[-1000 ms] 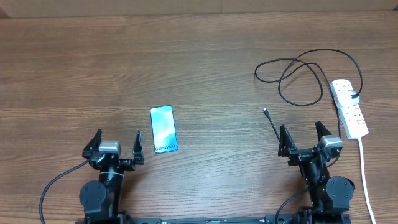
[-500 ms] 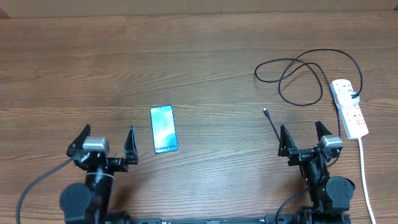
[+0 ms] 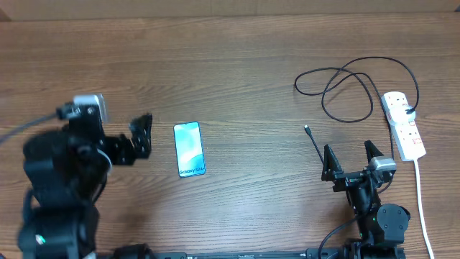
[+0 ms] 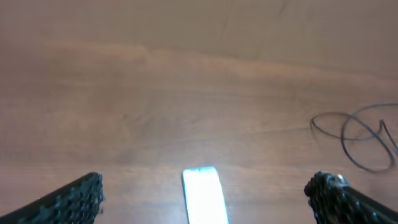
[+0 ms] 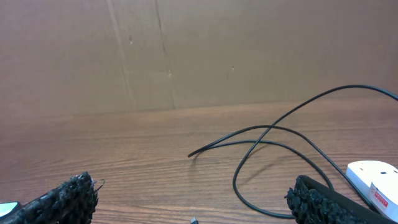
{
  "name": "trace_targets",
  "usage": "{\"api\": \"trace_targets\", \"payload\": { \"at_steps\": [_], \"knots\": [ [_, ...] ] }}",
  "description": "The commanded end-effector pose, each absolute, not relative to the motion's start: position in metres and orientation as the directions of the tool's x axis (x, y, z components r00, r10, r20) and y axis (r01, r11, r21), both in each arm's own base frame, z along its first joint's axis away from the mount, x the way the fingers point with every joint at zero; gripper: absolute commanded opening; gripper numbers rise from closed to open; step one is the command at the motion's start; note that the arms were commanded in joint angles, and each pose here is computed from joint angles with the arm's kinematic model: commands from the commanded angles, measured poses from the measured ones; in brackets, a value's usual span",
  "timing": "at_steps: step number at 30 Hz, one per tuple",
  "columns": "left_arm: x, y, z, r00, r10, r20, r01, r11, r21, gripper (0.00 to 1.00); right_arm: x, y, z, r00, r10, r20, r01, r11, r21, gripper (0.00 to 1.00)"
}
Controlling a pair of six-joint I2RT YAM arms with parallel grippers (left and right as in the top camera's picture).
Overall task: Plug charger to phone and switch on socket
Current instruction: 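Move the left gripper forward over the smartphone and lower it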
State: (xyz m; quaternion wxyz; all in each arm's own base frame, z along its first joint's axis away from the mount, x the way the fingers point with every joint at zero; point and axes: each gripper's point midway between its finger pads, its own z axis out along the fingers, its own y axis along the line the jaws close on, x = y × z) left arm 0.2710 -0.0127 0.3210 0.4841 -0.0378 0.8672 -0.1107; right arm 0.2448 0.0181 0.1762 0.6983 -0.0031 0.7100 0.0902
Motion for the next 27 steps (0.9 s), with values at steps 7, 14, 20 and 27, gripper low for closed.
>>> {"api": "trace_targets", "payload": {
  "at_steps": [7, 14, 20, 27],
  "knots": [
    [0.284, -0.027, 0.333, -0.729, -0.251, -0.637, -0.041, 0.945, -0.325, 1.00, 0.245, 0.019, 0.174, -0.023, 0.124, -0.992, -0.133, 0.983, 0.126, 1.00],
    [0.284, -0.057, 0.300, -0.868, -0.179, -0.463, -0.048, 0.958, -0.282, 1.00, 0.245, 0.019, 0.174, -0.023, 0.124, -0.992, -0.134, 0.983, 0.126, 1.00],
    [0.289, -0.103, 0.276, -0.937, -0.118, -0.329, 0.018, 0.923, -0.384, 1.00, 0.245, 0.019, 0.174, -0.023, 0.123, -0.992, -0.133, 0.983, 0.125, 1.00],
    [0.300, -0.111, 0.232, -0.983, -0.103, -0.151, -0.039, 0.927, -0.373, 1.00, 0.245, 0.019, 0.174, -0.023, 0.124, -0.992, -0.133, 0.983, 0.126, 1.00]
  ]
}}
